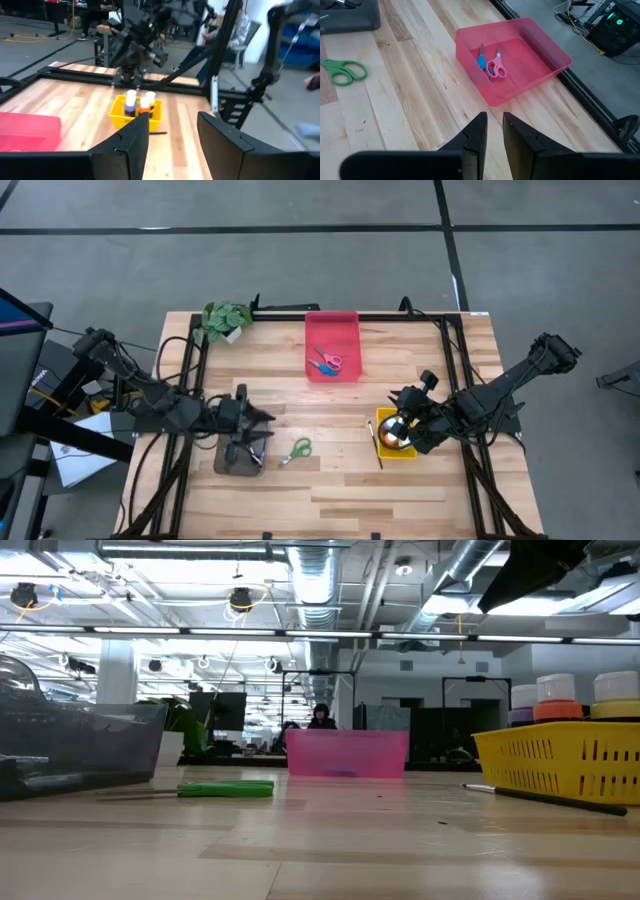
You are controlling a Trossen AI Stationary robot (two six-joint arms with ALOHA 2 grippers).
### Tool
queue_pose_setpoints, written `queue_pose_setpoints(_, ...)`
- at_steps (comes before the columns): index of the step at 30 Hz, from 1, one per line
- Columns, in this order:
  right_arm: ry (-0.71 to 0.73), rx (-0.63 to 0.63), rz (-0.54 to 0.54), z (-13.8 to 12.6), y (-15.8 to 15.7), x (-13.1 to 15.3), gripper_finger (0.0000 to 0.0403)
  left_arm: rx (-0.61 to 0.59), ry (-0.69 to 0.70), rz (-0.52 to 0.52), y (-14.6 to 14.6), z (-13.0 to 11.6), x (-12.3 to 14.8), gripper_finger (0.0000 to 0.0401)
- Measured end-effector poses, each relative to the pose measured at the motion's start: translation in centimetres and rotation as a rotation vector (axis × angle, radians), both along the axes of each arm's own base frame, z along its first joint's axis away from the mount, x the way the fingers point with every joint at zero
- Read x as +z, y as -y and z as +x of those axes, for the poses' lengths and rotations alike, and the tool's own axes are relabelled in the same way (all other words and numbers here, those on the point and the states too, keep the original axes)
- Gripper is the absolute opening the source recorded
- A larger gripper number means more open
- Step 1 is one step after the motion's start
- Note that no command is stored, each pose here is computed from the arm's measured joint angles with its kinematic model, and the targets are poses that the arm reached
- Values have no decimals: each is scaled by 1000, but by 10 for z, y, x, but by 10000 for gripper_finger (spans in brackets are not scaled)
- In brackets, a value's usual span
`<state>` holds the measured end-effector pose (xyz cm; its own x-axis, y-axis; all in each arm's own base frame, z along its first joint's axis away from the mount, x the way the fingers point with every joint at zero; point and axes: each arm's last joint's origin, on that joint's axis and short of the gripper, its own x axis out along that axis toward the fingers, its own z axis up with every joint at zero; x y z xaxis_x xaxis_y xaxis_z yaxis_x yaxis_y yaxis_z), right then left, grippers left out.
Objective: Pick & Place Paint Supplies
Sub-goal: Put the green scissors into the pink bin
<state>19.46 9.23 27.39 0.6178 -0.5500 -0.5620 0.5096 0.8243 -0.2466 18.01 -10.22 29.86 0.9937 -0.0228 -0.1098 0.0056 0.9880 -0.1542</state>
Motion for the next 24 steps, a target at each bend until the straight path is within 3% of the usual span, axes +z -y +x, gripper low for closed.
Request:
queue_pose_setpoints(7,4,0,3,0,0,0,56,16,-66,46,-19,28,7,183)
queue_pose_setpoints(16,7,-2,5,0,0,0,56,34,-312,218,-28,82,31,189)
queue_pose_setpoints(20,7,-2,5,0,0,0,56,37,-416,251,-28,104,37,189)
queue_pose_setpoints(24,7,-2,5,0,0,0,56,6,-513,353,-23,124,35,189)
